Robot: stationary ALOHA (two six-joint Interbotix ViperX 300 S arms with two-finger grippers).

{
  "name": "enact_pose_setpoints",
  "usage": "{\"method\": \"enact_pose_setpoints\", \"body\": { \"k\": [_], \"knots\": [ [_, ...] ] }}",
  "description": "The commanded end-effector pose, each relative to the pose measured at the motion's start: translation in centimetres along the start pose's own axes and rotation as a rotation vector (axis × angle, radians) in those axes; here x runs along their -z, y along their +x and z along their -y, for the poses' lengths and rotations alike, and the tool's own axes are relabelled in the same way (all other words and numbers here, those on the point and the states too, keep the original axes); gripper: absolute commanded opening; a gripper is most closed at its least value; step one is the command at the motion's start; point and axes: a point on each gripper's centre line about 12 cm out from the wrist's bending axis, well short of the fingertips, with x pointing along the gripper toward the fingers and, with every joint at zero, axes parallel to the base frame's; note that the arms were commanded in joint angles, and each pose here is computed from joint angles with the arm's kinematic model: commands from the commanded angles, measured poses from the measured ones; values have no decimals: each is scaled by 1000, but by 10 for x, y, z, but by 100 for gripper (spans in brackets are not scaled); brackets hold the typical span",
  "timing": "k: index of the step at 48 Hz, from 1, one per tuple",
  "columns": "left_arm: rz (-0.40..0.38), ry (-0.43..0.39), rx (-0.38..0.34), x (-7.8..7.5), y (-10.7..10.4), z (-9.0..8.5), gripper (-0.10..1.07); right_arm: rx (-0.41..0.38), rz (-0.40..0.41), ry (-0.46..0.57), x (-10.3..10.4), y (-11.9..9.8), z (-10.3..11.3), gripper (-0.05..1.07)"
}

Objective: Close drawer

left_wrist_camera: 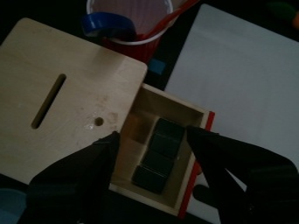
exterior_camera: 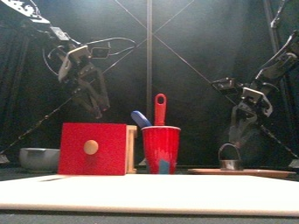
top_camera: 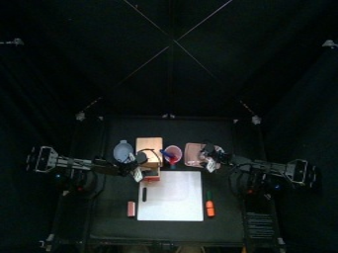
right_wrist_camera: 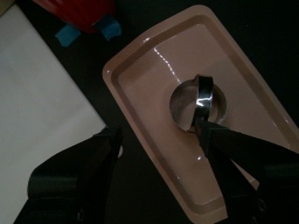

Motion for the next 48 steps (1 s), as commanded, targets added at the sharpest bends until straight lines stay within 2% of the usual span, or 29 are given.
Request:
{"method": "enact_pose_setpoints", "body": {
  "k": [1,8,23,30,41,48],
  "knots": [
    [36,-9,8,-11,-6,0,95,-13,32,-9,-7,-4,-4,98],
    [51,-33,-7,-16,-8,-7,95,-40,66,-30,-13,-12,-12,98],
    [103,-143,-89,-36,-7,-48,93,-123,155,-78,-34,-32,-38,98],
    [142,-183,-88,-44,-1,-65,93,-184,197,-116,-48,-42,-60,97],
    [194,-201,-9,-48,6,-64,93,-265,245,-163,-67,-56,-90,97],
    [196,-215,1,-46,6,-64,93,-304,258,-181,-73,-60,-105,96]
  ]
}}
